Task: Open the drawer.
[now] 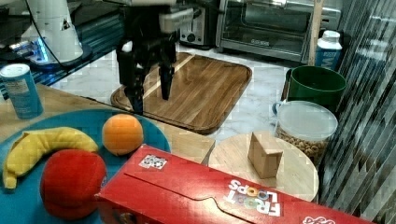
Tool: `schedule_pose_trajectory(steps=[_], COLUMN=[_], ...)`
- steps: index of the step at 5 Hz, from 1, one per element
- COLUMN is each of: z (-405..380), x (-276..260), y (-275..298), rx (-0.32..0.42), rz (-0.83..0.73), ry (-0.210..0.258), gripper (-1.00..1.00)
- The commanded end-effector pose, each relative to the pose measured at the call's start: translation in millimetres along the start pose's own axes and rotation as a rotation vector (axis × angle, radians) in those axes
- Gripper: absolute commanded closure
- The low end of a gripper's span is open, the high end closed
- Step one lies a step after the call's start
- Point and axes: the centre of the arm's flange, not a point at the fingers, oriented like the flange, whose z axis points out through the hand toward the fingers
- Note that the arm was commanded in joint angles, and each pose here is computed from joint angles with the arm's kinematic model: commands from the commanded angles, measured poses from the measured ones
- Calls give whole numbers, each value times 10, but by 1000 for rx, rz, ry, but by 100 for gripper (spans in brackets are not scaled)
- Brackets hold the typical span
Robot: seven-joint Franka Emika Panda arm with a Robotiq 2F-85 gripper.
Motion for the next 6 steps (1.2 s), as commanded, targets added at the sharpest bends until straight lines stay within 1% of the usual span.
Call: schedule_pose_trajectory(steps=[1, 2, 3, 5, 6], z=[131, 122, 73, 88, 87], x=[-72, -64, -32, -5, 41], y=[-354, -460, -620, -1039, -1221], rx=[-61, -47, -14, 22, 30], rz=[-36, -40, -80, -117, -126], ry=[23, 31, 40, 61, 63], gripper=[-100, -100, -100, -100, -100])
